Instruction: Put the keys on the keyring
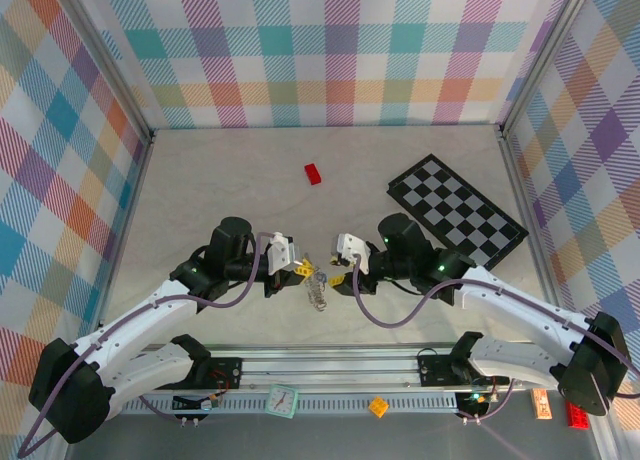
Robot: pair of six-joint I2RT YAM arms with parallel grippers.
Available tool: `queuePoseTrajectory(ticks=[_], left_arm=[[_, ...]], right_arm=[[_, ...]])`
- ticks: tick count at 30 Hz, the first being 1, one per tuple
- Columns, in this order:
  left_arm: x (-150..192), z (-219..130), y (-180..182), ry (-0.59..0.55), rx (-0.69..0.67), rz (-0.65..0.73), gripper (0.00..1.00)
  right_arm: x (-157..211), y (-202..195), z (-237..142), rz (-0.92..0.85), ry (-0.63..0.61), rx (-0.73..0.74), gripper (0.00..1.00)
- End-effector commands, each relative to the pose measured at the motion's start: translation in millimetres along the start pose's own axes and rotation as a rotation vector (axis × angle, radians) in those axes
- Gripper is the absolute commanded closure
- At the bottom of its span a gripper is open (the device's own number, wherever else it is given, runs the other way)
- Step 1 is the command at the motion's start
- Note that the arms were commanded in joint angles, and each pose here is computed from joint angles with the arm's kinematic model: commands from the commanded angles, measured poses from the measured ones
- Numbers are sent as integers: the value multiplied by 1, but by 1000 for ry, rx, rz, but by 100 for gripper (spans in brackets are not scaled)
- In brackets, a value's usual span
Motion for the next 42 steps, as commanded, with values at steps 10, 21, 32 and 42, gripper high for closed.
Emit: queuePoseTrajectory(ticks=[10,21,32,42], left_arm=[[-7,-2,-4,-59,16,55,100],[-8,-2,-4,-65,21,54,100],[-9,-3,-4,-72,25,57,100],[-10,-4,-8,-99,44,72,100]], right_arm=[[-2,1,10,-8,-26,-107,55],[-2,-4,16,19,-27,-86,63],[-5,-6,19,13,-23,-90,91],[8,-10,36,55,68,-132,100]])
Point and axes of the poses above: each hand's point on the last joint's axis, 136 mm out from that joint toward the fingers, its own z axis out along the fingers, its own y axis along the line the jaws close on, x = y × z, the point moved 10 cm from there along -z, back along the fingers, and after that the axes turned 4 degrees about z, right-handed, at the moved point
